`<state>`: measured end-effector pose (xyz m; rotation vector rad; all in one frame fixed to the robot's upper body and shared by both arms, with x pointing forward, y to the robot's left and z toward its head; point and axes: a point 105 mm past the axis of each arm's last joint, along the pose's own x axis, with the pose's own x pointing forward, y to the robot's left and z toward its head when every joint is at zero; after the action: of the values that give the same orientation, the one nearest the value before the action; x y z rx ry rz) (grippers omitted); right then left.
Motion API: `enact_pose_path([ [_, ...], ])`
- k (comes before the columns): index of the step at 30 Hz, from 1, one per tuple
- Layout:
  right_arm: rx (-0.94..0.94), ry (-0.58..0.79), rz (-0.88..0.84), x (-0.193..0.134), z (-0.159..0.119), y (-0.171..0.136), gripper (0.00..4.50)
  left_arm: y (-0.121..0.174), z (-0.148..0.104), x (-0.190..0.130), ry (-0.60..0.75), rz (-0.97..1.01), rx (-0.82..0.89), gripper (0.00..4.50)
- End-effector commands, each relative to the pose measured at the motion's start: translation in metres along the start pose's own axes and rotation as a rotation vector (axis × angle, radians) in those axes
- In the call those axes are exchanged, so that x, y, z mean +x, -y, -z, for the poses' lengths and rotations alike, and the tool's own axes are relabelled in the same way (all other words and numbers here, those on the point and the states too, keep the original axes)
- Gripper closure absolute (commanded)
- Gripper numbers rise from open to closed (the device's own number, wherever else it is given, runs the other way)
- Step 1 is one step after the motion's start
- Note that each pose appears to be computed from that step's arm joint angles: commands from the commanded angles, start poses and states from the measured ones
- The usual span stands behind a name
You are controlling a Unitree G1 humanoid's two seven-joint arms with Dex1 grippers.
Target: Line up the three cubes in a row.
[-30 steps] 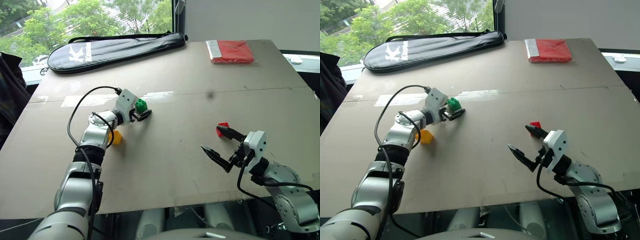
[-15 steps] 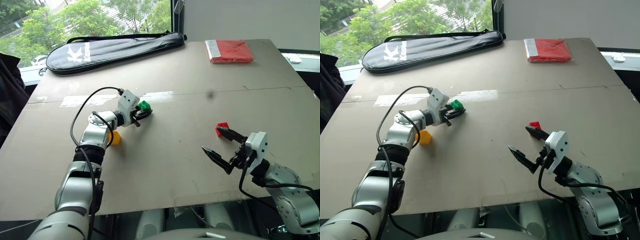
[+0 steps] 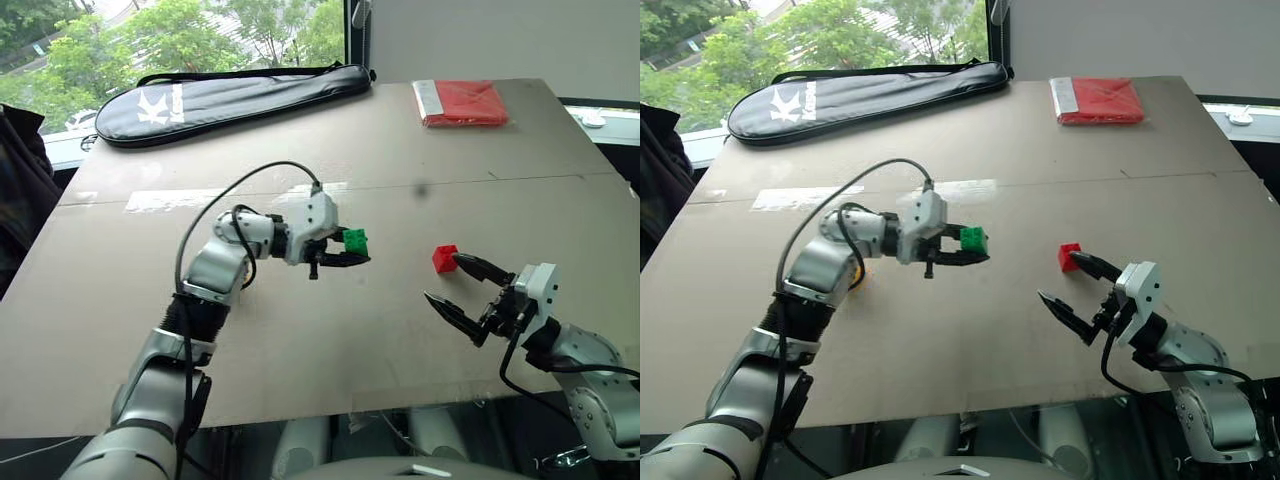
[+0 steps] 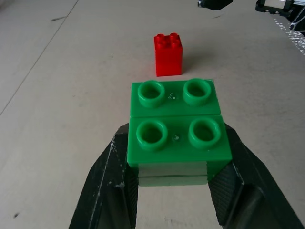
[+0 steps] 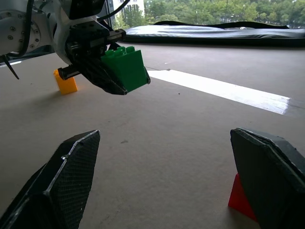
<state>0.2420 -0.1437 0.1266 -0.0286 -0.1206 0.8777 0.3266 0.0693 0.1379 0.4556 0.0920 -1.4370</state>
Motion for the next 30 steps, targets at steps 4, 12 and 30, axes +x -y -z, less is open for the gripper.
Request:
enact_pose_path([
  [4, -0.02, -0.023, 0.056, -0.029, 0.001, 0.01, 0.0, 0.0, 0.004, 0.037, 0.004, 0.001, 0.026, 3.17],
  [12, -0.023, -0.039, 0.083, -0.043, 0.004, 0.006, 0.0, -0.005, 0.018, 0.06, -0.051, 0.0, -0.025, 3.17],
  [30, -0.026, -0.02, 0.06, -0.04, 0.004, 0.002, 0.0, -0.009, 0.032, 0.06, -0.101, 0.004, -0.039, 0.08],
])
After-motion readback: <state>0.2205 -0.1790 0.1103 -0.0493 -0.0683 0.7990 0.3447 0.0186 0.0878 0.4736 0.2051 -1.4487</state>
